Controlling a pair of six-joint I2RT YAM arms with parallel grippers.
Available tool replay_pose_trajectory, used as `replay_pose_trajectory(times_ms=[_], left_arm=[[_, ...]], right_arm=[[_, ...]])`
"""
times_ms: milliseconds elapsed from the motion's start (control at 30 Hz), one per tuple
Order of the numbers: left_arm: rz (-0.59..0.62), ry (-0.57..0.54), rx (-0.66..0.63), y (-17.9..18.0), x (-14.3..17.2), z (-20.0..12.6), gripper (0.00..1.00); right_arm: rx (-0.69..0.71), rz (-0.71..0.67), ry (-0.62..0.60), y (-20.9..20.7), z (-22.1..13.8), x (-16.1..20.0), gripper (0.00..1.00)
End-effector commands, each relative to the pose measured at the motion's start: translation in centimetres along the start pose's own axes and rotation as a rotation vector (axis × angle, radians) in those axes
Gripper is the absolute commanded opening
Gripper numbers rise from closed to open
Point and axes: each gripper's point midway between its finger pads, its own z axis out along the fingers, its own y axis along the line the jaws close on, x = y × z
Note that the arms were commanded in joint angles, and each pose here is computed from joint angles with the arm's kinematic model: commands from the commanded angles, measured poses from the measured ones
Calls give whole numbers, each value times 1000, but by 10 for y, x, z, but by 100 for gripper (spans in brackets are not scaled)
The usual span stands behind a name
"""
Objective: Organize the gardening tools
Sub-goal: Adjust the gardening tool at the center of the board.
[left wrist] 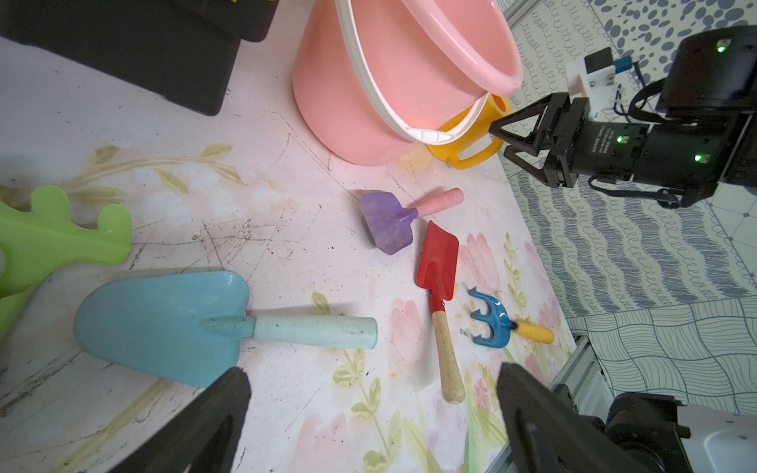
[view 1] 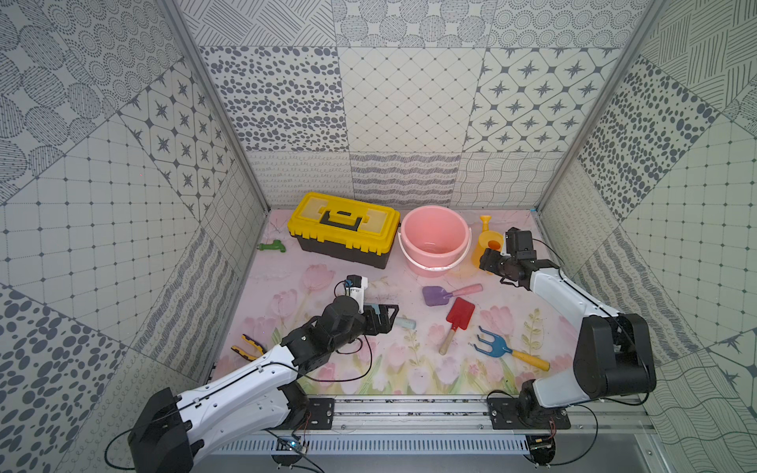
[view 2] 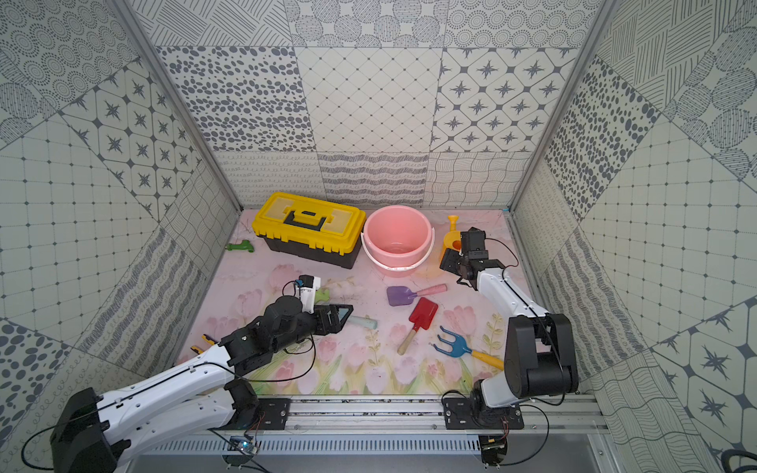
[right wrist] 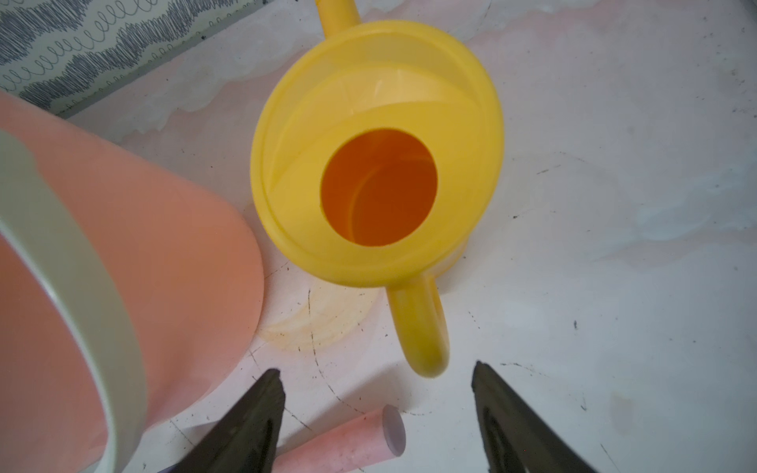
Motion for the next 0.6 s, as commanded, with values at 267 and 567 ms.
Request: replay_pose_trajectory(times_ms=[267,567], left_arm=[[26,-36,28,-9,-11,-2,99],[25,-39,32,-11,-12,-3,99]], right_arm=[[135,14,0,-28,14,-2,60],[148,43,-11,-35,9,-3,59]])
